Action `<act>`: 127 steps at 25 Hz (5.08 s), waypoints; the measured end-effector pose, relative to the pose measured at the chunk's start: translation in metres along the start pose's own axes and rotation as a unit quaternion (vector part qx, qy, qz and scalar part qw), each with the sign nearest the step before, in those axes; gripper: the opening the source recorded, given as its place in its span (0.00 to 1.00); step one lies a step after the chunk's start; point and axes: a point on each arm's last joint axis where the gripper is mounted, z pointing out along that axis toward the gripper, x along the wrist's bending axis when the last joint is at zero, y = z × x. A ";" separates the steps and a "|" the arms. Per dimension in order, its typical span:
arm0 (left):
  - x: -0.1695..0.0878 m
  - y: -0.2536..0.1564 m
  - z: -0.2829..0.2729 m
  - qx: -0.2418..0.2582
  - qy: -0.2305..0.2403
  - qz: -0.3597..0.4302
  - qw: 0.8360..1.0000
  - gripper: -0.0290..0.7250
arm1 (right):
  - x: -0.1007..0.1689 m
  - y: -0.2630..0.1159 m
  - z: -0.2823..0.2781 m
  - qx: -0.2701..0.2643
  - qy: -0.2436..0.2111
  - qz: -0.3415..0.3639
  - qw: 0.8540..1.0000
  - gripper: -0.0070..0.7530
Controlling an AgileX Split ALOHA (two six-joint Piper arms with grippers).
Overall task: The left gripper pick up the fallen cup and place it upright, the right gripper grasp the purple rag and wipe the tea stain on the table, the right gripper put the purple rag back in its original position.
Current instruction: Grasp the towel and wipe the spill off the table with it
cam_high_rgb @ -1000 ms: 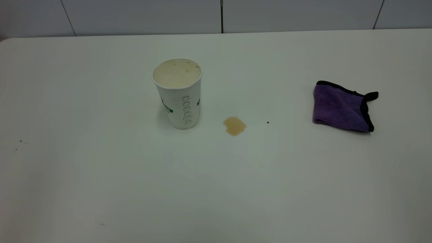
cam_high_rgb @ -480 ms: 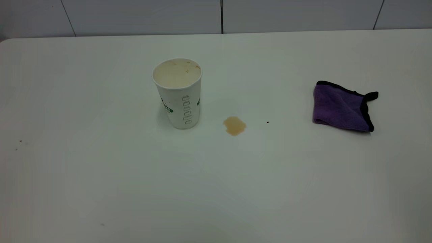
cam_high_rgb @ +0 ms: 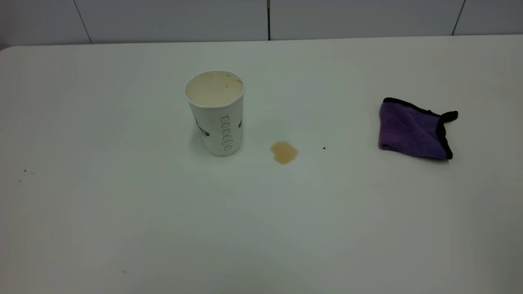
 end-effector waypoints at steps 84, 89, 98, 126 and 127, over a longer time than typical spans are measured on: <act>0.000 0.000 0.000 0.000 0.000 0.000 1.000 0.63 | -0.002 0.024 0.522 0.356 0.033 0.026 0.933 0.76; 0.000 0.000 0.000 0.000 0.000 0.000 1.000 0.63 | -0.003 0.014 0.525 0.373 0.019 0.048 0.926 0.63; 0.000 0.000 0.000 -0.001 0.000 0.000 1.000 0.63 | 0.009 0.016 0.527 0.397 0.032 0.084 0.914 0.07; 0.000 0.000 0.000 -0.001 0.000 0.000 1.000 0.63 | 0.169 0.027 0.541 0.391 0.160 0.037 0.906 0.07; 0.000 0.000 0.000 -0.001 0.000 0.000 1.000 0.63 | 0.172 0.026 0.540 0.394 0.162 0.035 0.904 0.07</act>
